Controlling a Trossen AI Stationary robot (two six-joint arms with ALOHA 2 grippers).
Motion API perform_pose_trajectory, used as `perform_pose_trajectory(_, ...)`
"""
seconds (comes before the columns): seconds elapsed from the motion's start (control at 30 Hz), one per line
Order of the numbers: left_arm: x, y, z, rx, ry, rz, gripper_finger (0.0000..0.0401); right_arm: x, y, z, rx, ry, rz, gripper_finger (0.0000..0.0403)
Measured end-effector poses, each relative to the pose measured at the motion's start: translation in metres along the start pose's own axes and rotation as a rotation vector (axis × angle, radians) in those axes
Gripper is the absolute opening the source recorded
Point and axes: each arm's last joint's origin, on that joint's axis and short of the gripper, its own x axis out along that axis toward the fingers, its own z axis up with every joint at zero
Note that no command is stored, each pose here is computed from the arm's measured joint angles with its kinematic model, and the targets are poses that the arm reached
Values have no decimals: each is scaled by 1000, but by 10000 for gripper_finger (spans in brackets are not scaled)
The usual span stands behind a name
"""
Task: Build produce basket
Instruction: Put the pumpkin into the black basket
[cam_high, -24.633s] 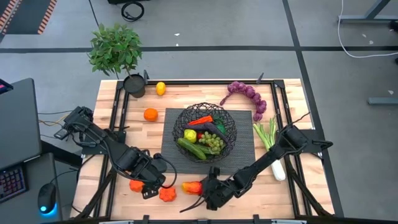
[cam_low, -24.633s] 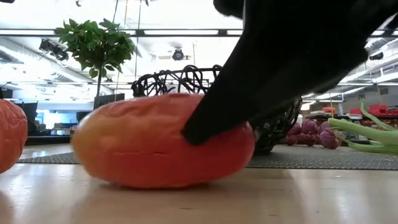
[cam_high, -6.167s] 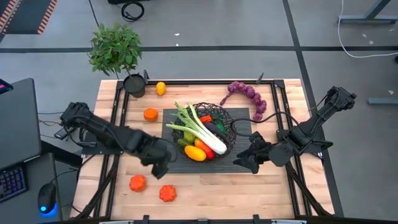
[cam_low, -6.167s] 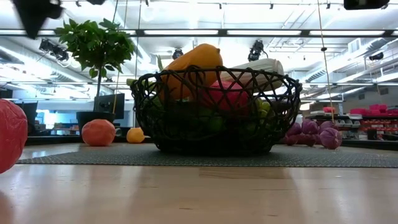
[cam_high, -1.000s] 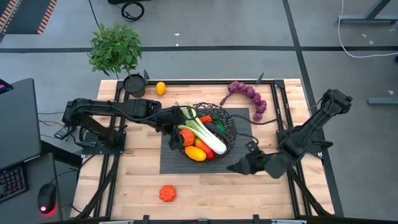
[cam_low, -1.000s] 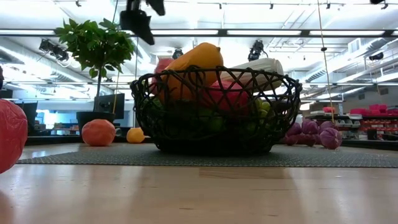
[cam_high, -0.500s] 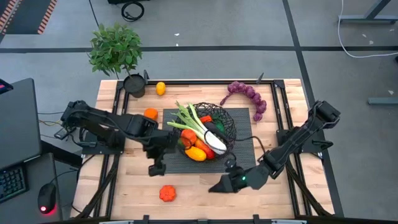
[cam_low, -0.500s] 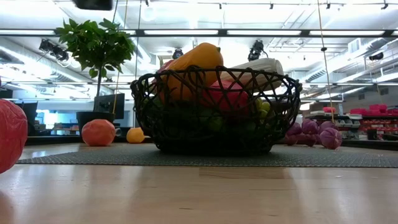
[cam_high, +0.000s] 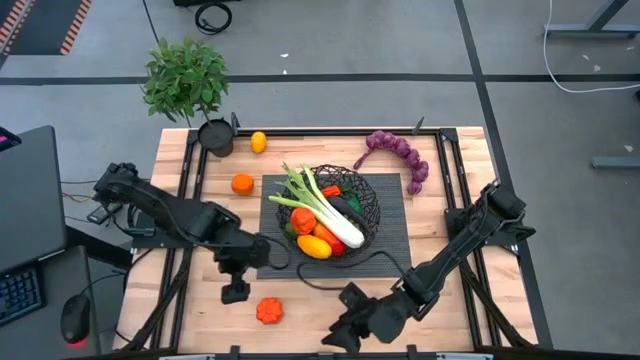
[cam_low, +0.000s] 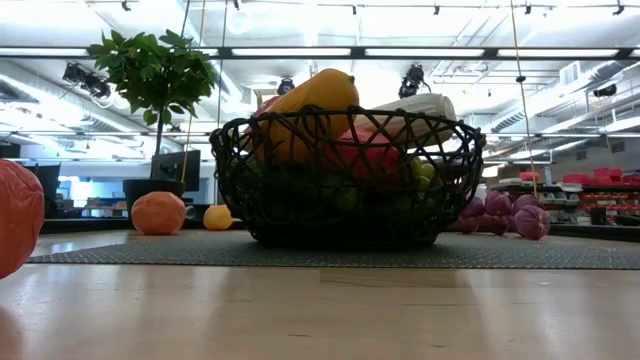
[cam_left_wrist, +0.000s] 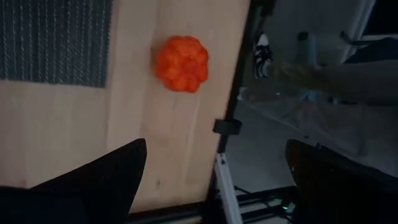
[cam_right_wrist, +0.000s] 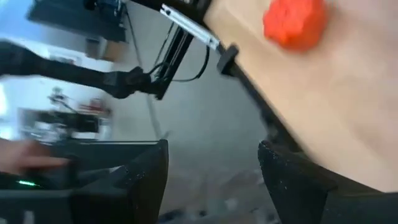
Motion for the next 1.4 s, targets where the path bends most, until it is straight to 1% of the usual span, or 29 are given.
perform_pose_trajectory(0.1,-21,-4,-5,-51,-84,-11,392,1,8,3,-156,-54,-44,247)
perform_pose_trajectory(0.17,-41,-7,-8,-93,-184,-12,392,2,13,9,-241,-93,-63,245)
perform_pose_trajectory(0.27,-75,-13,-15,-138,-358,-18,392,7,14,17,-377,-113,-91,245)
perform_pose_trajectory(0.4,-113,-19,-23,-163,-550,-26,392,25,7,26,-474,-99,-111,245)
perform_pose_trajectory(0.47,-125,-22,-26,-173,-597,-35,392,35,0,29,-516,-80,-121,245)
perform_pose_trajectory(0.53,-133,-24,-27,-177,-636,-53,392,45,-4,30,-542,-72,-98,245)
perform_pose_trajectory(0.63,-139,-27,-30,-184,-650,-82,392,62,-10,33,-575,-72,-45,248)
perform_pose_trajectory(0.7,-141,-28,-30,-193,-657,-94,392,70,-15,35,-590,-61,-38,253)
perform_pose_trajectory(0.83,-141,-29,-31,-209,-657,-102,392,78,-24,38,-596,-56,-61,264)
perform_pose_trajectory(0.97,-138,-31,-29,-199,-650,-100,392,85,-28,40,-647,-113,-77,280)
perform_pose_trajectory(1.03,-135,-32,-27,-197,-644,-93,392,94,-29,43,-670,-151,-29,294)
perform_pose_trajectory(1.07,-135,-33,-26,-198,-642,-91,392,98,-33,42,-688,-144,-20,302)
perform_pose_trajectory(1.13,-133,-33,-25,-197,-633,-93,392,107,-37,43,-692,-130,37,323)
perform_pose_trajectory(1.2,-131,-34,-24,-194,-619,-96,392,116,-45,43,-682,-110,43,346)
perform_pose_trajectory(1.3,-130,-36,-26,-190,-601,-106,392,127,-61,44,-676,-88,5,385)
perform_pose_trajectory(1.4,-131,-35,-26,-192,-600,-106,392,135,-69,47,-685,-101,5,395)
